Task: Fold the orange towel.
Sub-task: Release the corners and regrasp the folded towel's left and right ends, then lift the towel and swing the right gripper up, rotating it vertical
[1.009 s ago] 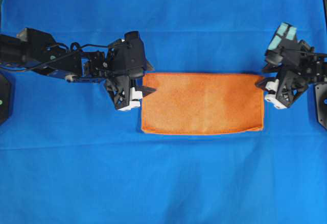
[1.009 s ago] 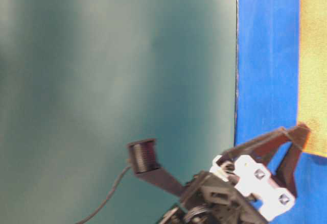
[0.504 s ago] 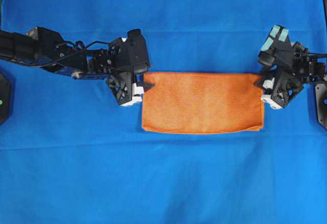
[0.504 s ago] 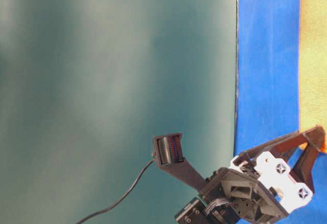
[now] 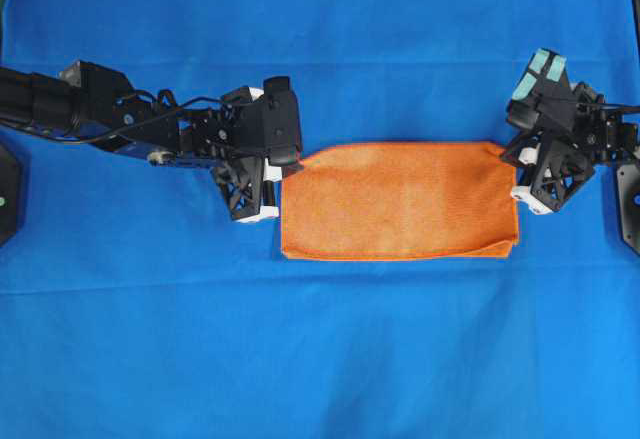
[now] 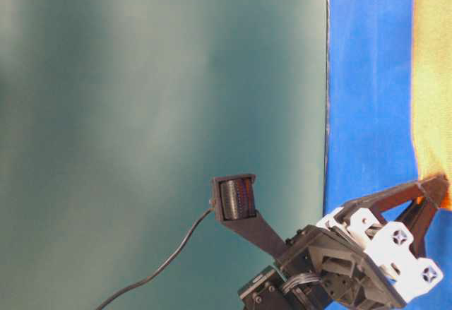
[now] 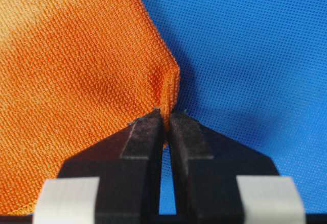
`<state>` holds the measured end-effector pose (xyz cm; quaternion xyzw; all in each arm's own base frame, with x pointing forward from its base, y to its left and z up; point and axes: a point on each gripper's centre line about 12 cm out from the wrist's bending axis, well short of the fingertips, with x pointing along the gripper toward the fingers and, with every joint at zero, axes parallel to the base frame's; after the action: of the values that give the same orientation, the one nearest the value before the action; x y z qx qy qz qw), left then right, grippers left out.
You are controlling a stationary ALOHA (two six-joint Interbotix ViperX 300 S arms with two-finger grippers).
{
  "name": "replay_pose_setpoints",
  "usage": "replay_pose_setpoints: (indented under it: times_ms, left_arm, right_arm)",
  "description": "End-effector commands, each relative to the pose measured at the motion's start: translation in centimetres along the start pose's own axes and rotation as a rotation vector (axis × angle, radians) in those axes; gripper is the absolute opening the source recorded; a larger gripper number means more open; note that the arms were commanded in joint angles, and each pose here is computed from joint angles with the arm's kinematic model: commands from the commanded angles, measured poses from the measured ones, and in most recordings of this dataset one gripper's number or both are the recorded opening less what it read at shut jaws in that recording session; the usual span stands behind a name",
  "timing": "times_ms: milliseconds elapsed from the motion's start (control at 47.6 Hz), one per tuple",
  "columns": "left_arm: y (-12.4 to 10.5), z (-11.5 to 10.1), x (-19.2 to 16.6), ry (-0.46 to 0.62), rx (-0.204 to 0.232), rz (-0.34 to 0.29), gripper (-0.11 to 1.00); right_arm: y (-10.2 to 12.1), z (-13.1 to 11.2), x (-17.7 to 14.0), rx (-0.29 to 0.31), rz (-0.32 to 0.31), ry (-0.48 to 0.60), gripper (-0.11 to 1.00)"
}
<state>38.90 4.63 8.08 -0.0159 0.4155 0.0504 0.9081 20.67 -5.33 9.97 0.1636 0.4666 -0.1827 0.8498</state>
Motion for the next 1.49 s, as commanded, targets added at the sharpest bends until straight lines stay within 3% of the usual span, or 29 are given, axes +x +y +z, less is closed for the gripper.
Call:
replay_pose_setpoints:
  times_ms: [0, 210, 462, 736, 904, 1156, 1471]
  left_arm:
    - [0.2, 1.5, -1.0, -0.038, -0.002, 0.003, 0.02]
    - [0.8, 3.9, -3.4, -0.058, -0.012, 0.011, 0.02]
    - [0.8, 7.4, -9.0, -0.187, -0.014, 0.012, 0.02]
    - [0.4, 8.0, -10.6, -0.227, -0.017, 0.004, 0.02]
    - [0.0, 8.2, -10.7, -0.233, -0.014, -0.004, 0.02]
    - [-2.5, 9.2, -10.4, -0.282, 0.014, -0.053, 0.02]
    - [-8.6, 12.7, -9.6, -0.433, 0.092, -0.165, 0.02]
  right_arm:
    - [0.2, 0.8, -0.4, 0.001, 0.010, -0.037, 0.04]
    - [0.3, 2.2, -2.5, 0.005, 0.013, -0.106, 0.04]
    - [0.2, 3.8, -7.6, 0.015, 0.011, -0.227, 0.04]
    - [0.6, 4.2, -12.6, 0.015, 0.061, -0.381, 0.04]
    - [0.6, 4.2, -12.3, 0.011, 0.057, -0.365, 0.04]
    - [0.4, 5.3, -11.1, -0.003, 0.039, -0.385, 0.04]
    - [-3.1, 9.9, -9.1, 0.032, -0.100, -0.427, 0.04]
